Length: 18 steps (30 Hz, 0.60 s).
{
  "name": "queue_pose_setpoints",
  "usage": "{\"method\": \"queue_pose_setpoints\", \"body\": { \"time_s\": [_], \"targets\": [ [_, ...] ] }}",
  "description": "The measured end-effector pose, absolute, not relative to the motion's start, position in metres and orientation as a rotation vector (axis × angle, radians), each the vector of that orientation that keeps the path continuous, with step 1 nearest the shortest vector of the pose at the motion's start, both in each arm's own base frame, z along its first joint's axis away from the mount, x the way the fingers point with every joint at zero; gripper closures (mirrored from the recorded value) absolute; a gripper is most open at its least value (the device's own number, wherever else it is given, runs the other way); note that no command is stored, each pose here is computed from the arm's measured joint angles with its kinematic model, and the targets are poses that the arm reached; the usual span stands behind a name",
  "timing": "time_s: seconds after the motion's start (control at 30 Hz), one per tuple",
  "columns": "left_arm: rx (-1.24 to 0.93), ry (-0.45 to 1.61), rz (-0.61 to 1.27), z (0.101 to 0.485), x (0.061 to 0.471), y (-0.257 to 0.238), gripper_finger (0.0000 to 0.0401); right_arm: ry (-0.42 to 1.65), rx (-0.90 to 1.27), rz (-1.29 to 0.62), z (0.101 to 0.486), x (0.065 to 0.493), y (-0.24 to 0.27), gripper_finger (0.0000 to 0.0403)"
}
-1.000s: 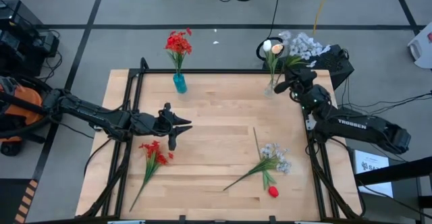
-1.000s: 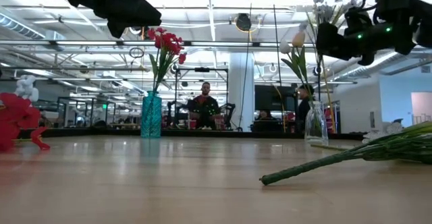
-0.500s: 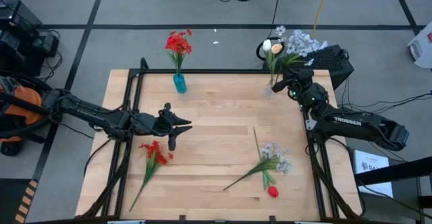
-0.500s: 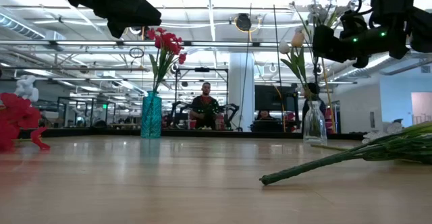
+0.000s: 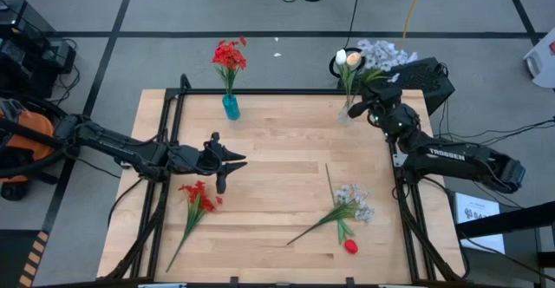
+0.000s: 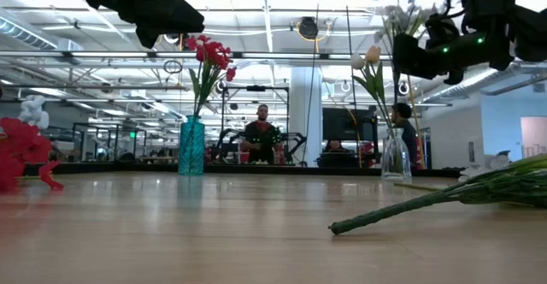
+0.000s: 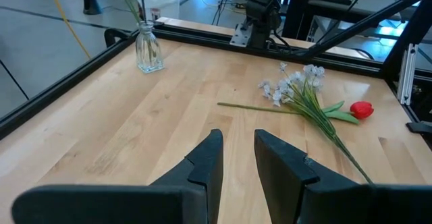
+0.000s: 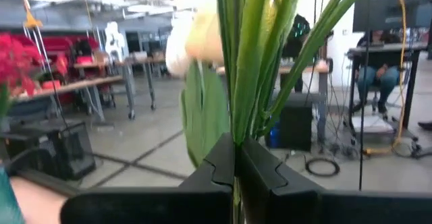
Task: Sort flowers into vase by color
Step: Put the top white flowers into the transparent vase
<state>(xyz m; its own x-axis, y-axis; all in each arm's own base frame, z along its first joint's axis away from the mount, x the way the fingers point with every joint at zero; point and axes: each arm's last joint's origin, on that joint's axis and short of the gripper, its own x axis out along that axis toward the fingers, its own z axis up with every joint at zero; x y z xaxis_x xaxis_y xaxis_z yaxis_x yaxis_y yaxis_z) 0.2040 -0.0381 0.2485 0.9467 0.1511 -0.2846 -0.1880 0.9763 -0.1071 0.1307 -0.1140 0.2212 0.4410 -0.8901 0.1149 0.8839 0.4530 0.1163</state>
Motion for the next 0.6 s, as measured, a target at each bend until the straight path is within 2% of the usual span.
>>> {"method": "queue_pose_setpoints", "body": {
  "time_s": [0.6],
  "targets": [
    [-0.134, 0.278, 0.179, 0.249, 0.204, -0.038, 0.031, 0.1, 0.124, -1.092, 0.18, 0.148, -0.126, 0.0401]
  ]
}}
